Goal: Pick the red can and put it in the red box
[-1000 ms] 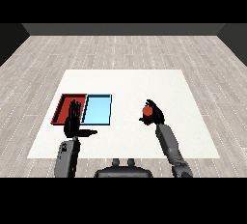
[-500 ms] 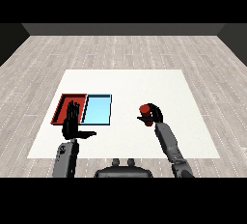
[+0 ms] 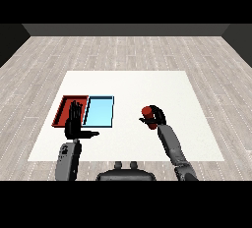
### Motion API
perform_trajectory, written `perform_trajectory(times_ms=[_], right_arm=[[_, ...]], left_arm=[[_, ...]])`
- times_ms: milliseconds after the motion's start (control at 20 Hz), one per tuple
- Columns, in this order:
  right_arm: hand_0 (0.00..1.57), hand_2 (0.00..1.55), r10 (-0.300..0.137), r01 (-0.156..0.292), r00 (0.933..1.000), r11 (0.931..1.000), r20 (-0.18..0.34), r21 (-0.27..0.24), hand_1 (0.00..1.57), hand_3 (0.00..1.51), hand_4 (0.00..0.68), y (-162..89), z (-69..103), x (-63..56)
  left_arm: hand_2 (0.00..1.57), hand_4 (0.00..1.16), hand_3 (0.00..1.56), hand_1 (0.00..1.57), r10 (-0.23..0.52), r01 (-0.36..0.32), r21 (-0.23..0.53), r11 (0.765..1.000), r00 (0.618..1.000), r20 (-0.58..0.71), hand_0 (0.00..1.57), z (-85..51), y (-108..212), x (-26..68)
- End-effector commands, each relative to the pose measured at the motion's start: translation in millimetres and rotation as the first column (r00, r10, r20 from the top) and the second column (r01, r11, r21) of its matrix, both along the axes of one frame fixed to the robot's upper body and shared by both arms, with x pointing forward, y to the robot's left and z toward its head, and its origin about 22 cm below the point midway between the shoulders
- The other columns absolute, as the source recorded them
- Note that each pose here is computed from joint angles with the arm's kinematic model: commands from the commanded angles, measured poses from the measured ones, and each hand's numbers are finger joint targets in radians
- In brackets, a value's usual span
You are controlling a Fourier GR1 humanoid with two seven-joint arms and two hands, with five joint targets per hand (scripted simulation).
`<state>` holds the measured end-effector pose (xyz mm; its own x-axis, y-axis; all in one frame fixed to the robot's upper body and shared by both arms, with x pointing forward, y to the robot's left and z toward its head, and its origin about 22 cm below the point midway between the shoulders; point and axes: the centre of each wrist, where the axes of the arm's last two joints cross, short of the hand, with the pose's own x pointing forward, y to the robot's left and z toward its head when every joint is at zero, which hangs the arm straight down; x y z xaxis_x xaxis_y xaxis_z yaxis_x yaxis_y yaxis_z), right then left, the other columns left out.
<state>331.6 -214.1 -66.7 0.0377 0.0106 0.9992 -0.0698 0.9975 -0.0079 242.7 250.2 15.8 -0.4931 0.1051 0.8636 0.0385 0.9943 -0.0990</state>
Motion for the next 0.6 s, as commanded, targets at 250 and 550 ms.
perform_trajectory(times_ms=[250, 550], right_arm=[[1.54, 1.47, -0.015, 0.013, 0.9905, 0.9998, 0.136, 0.017, 1.54, 1.38, 0.586, -6.0, 41.4, 7.7], [1.52, 1.46, -0.032, 0.022, 0.9651, 0.9990, 0.260, 0.039, 1.52, 1.38, 0.608, -3.7, 81.1, -19.4]], left_arm=[[0.00, 0.00, 0.00, 0.00, -0.029, 0.029, -0.015, 0.999, 0.999, -0.019, 0.00, -7.4, -7.3, -10.8], [0.00, 0.00, 0.00, 0.00, -0.013, 0.013, 0.044, 0.999, 1.000, -0.004, 0.00, 2.9, -4.0, 2.1]])
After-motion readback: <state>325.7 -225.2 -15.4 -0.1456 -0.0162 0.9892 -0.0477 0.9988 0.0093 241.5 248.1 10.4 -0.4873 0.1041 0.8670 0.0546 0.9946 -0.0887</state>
